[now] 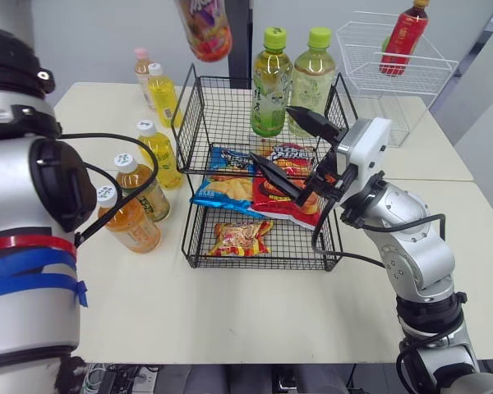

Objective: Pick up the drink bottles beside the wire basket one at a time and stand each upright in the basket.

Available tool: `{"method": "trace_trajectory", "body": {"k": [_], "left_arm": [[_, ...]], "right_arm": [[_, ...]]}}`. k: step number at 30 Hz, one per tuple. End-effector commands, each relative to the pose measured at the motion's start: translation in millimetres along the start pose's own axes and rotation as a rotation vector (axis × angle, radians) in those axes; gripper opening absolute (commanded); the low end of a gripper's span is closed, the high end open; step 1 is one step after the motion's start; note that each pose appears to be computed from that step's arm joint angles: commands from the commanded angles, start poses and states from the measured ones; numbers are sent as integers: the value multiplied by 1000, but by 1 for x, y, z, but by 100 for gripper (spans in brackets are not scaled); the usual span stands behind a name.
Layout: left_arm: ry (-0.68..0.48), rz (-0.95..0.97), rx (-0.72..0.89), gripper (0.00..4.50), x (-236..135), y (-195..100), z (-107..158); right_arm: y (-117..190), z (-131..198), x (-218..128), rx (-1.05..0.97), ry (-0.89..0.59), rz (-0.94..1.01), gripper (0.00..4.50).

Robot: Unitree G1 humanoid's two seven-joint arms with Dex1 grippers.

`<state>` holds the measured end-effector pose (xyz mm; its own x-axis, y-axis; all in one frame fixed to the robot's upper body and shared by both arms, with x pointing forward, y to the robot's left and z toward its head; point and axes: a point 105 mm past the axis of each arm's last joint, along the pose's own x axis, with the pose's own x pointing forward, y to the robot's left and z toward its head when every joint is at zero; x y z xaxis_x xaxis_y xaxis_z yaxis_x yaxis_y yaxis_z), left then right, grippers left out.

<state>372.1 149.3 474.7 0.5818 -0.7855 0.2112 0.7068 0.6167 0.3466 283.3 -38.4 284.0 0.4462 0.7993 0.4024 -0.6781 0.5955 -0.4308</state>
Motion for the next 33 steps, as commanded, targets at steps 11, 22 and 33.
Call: {"method": "trace_trajectory", "body": {"k": [11, 22, 33], "left_arm": [[98, -63, -1, 136, 20, -13, -44], [125, -22, -21, 136, 26, -7, -69], [137, -4, -18, 402, 21, -1, -76]], "right_arm": [[-3, 21, -4, -70, -58, -55, 450], [-4, 21, -6, -67, -47, -58, 450], [-3, 20, -6, -61, -47, -60, 450]]}}
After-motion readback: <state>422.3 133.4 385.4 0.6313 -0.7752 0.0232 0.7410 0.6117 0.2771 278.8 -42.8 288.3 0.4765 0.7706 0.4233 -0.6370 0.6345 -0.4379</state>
